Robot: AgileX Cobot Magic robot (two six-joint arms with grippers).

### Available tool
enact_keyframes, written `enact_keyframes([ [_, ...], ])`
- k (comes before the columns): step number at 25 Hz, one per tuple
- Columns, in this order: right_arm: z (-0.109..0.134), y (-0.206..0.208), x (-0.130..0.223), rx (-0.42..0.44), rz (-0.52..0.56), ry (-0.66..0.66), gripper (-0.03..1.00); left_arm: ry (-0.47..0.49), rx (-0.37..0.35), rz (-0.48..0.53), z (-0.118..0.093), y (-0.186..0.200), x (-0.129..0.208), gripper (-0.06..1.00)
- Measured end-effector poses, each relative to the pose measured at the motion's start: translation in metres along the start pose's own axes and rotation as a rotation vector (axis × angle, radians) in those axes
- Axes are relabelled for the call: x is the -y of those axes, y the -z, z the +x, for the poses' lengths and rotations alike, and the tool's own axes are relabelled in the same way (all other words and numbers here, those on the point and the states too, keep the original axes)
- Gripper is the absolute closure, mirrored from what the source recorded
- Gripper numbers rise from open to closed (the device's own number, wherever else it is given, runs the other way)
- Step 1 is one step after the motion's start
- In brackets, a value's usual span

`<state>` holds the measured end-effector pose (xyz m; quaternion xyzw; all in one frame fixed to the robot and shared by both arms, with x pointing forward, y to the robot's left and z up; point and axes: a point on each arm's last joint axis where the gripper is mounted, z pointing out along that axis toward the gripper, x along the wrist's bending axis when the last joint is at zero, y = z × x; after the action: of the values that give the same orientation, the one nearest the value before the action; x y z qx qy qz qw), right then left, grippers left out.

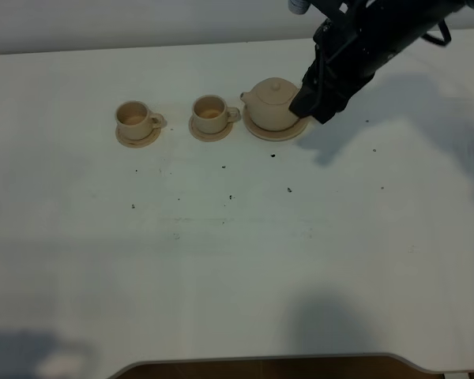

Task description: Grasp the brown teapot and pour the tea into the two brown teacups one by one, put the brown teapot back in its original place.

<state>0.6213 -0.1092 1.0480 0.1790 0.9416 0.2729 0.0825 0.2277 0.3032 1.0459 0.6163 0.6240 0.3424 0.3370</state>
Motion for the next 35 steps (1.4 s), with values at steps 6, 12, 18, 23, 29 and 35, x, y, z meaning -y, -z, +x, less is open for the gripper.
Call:
enact_keyframes([
  [6, -0.027, -0.021, 0.002, 0.082, 0.11, 0.138, 0.48, 0.0, 0.0, 0.0, 0.0, 0.0, 0.0, 0.58],
  [12, -0.063, -0.045, 0.001, 0.095, 0.105, 0.278, 0.48, 0.0, 0.0, 0.0, 0.0, 0.0, 0.0, 0.58],
  [18, -0.082, -0.071, -0.005, 0.069, 0.042, 0.443, 0.48, 0.0, 0.0, 0.0, 0.0, 0.0, 0.0, 0.58],
  [23, -0.088, -0.09, 0.008, 0.021, 0.052, 0.476, 0.48, 0.0, 0.0, 0.0, 0.0, 0.0, 0.0, 0.58],
  [29, -0.092, -0.114, 0.021, -0.004, 0.081, 0.519, 0.48, 0.0, 0.0, 0.0, 0.0, 0.0, 0.0, 0.58],
  [35, -0.097, -0.116, 0.02, 0.056, 0.069, 0.555, 0.53, 0.0, 0.0, 0.0, 0.0, 0.0, 0.0, 0.58],
])
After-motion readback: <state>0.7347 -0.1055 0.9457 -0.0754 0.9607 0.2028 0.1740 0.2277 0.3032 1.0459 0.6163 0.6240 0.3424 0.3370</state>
